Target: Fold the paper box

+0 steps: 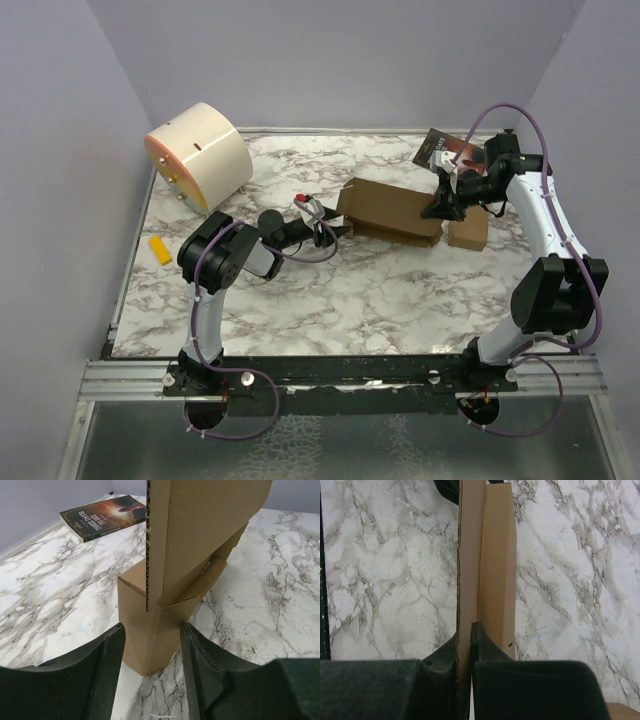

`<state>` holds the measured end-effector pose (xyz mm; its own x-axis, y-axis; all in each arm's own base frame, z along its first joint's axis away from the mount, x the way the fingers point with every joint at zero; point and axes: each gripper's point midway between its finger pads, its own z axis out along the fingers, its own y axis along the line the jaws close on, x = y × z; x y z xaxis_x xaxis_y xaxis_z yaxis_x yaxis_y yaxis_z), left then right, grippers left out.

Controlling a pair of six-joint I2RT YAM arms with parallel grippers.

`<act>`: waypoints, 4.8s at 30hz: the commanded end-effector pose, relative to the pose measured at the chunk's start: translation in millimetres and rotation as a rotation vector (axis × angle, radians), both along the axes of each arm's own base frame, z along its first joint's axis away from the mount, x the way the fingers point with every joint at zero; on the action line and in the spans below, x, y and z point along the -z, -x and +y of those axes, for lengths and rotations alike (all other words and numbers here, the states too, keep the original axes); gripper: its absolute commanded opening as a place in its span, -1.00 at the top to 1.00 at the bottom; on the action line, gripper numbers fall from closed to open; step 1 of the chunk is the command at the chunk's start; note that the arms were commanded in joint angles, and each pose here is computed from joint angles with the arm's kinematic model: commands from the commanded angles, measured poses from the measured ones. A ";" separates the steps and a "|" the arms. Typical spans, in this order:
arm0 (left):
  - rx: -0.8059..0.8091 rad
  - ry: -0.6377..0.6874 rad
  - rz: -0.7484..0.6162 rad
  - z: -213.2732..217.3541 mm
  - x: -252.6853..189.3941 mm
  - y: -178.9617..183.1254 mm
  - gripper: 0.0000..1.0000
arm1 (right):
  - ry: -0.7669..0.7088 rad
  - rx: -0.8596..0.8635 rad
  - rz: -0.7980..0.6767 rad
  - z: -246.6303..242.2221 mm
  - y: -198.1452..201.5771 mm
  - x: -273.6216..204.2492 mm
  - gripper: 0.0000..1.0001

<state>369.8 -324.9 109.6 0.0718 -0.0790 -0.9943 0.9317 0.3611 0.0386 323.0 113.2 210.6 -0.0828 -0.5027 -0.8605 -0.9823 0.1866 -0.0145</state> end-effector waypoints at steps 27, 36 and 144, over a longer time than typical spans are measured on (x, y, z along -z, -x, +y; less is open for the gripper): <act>-0.170 0.085 0.020 -9.0 -8.1 -18.6 0.28 | -0.007 -0.002 0.080 2.3 4.3 19.3 0.98; -0.184 0.119 0.021 -11.6 -11.8 -17.5 0.33 | -0.017 0.015 0.091 3.6 0.8 16.1 0.98; -0.299 0.123 0.083 104.1 -39.1 51.4 -0.34 | 0.030 0.050 -0.308 31.7 27.0 -49.3 0.98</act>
<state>318.6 -221.4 140.2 -0.0577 -0.1840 -0.9812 0.7705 0.6168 -0.1609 284.8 147.2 273.8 0.1497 -0.4992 -0.8534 -0.9269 0.2295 -0.2969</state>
